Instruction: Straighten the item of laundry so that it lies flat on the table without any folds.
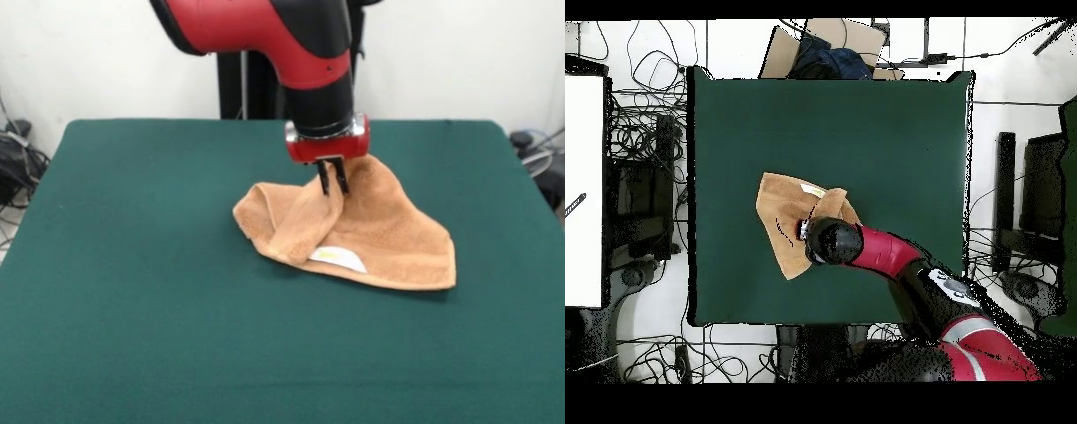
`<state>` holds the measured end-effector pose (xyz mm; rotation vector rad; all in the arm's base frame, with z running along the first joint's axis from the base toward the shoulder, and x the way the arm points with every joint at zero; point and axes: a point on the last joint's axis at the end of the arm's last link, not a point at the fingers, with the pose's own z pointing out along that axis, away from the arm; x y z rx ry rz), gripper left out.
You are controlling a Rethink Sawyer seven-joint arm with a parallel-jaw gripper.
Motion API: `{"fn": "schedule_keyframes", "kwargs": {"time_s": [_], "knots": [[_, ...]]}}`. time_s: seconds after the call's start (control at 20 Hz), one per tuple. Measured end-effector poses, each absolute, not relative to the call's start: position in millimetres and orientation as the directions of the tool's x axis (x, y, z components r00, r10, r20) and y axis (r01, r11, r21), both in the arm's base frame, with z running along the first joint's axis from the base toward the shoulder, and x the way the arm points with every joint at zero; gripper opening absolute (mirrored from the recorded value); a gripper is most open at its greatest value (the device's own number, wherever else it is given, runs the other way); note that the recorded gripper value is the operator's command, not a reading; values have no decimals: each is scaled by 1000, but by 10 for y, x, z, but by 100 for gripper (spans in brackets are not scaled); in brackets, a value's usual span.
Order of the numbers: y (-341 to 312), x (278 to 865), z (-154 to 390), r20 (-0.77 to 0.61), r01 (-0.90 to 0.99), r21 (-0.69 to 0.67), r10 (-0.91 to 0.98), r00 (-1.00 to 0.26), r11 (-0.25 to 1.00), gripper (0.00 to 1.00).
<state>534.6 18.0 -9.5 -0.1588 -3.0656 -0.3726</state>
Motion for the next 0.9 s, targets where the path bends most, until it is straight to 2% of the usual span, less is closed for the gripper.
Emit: {"fn": "schedule_keyframes", "kwargs": {"time_s": [0.5,0.9], "knots": [[276,5350,-60,-119,67,150,85,-989,986,0],[400,5057,145,-108,35,119,48,-993,992,0]]}}
